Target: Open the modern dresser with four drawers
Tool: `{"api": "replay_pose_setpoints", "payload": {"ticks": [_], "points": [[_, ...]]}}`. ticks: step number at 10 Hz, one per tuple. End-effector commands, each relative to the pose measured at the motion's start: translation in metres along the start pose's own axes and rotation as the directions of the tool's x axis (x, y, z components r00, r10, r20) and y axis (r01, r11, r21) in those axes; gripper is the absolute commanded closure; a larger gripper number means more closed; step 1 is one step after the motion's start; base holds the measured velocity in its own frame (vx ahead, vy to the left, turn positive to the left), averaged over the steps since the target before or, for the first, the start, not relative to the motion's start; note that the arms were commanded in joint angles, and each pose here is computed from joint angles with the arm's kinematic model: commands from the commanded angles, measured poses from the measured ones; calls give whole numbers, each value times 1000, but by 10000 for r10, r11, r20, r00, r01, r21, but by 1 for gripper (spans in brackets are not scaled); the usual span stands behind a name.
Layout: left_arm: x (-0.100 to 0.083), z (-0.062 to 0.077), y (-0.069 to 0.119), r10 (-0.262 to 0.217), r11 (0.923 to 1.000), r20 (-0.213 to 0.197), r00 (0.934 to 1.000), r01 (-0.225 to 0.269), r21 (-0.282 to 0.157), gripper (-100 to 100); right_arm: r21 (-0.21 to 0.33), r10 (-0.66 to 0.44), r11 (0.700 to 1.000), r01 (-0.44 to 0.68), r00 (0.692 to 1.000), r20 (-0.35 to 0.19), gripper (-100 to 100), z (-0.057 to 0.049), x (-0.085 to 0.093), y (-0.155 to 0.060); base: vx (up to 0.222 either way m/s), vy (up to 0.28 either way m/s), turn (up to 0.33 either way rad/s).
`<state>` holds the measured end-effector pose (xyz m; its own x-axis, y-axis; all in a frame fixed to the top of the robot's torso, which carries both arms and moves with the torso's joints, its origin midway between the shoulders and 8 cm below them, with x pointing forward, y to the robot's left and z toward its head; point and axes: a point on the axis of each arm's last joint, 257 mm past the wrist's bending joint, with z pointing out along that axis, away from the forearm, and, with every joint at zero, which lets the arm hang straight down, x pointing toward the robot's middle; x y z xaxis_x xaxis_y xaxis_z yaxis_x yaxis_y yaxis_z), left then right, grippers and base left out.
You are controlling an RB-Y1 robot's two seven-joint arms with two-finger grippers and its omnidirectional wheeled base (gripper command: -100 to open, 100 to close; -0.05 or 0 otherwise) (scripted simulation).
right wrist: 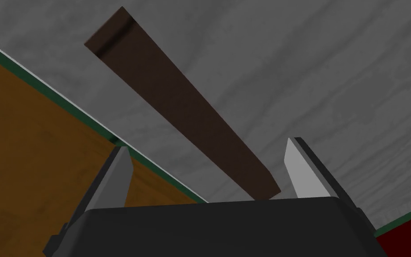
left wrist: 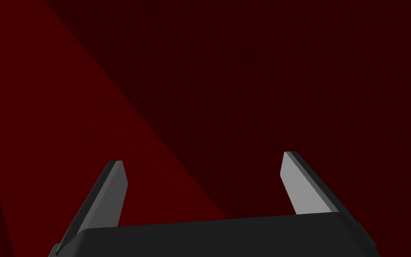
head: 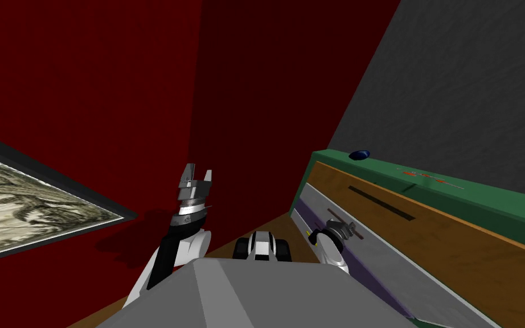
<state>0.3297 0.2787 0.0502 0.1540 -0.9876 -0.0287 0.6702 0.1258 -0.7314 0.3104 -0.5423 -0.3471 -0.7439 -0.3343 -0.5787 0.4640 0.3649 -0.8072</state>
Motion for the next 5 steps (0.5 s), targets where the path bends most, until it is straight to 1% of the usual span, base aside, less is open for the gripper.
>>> {"api": "replay_pose_setpoints", "payload": {"ticks": [1,2,3,5], "points": [[0,0,0,0,10000,0,10000,0,0,0,-9,12,10000,-12,10000,-11,-100,2,1,-1,48,-57,6],[0,0,0,-1,10000,0,10000,1,0,0,-13,15,10000,-15,10000,-8,100,2,1,-1,9,-9,2],[0,0,0,-2,10000,0,10000,2,1,0,-41,4,10000,-4,10000,10,100,-2,-3,1,-55,99,19],[0,0,0,-7,10000,2,10000,7,3,0,-58,-3,10000,3,10000,23,100,-5,-6,2,-88,185,-24]]}}
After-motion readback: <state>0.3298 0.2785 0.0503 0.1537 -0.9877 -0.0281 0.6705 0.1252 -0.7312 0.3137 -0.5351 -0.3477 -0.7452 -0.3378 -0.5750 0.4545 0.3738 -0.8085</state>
